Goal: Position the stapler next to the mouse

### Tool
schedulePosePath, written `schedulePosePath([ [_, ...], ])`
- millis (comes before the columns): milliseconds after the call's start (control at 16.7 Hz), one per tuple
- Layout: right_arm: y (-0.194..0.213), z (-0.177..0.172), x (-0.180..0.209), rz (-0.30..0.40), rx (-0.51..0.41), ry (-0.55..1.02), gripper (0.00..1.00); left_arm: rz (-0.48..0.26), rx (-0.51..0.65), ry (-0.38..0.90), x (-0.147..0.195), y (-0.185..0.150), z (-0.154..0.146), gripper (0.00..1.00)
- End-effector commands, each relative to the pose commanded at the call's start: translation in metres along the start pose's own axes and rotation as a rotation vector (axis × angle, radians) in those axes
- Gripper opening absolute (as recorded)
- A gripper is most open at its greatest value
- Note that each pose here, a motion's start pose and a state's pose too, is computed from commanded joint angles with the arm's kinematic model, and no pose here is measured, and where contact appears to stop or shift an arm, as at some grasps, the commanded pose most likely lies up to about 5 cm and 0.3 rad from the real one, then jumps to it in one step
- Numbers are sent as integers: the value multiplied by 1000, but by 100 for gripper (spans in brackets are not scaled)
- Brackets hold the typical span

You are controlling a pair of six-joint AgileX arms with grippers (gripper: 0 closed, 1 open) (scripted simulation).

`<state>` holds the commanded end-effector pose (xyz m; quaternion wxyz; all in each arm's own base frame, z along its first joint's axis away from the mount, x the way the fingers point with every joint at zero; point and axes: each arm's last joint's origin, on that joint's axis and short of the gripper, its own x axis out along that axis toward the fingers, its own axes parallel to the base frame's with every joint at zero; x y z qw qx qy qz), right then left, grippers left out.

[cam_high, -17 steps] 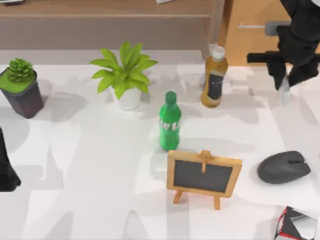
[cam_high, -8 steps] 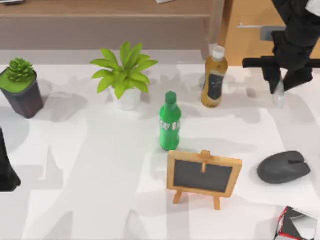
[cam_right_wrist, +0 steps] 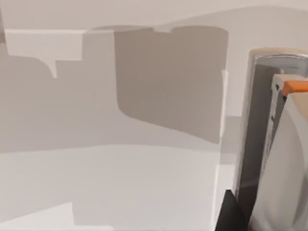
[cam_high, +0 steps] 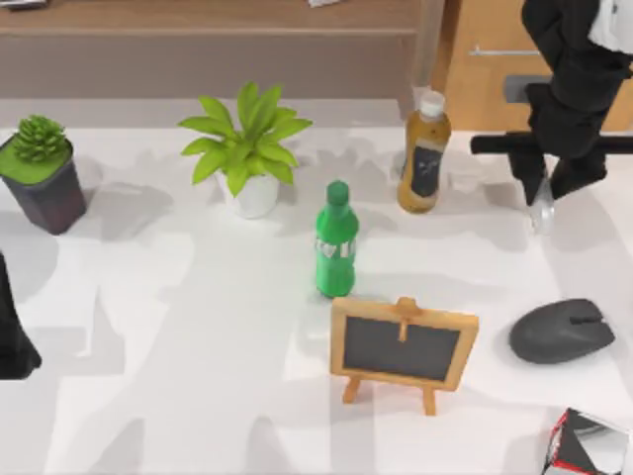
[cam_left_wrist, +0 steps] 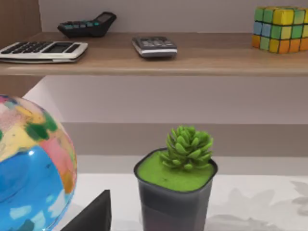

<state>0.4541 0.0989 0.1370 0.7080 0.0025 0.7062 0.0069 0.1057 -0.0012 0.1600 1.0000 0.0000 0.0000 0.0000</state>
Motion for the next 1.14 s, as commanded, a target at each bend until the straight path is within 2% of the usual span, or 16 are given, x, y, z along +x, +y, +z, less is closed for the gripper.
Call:
schedulePosePath([
  [780, 0, 0, 0, 0, 0, 0, 98, 0, 0, 0, 0, 0, 0, 100],
  [1140, 0, 0, 0, 0, 0, 0, 100, 0, 0, 0, 0, 0, 0, 100],
])
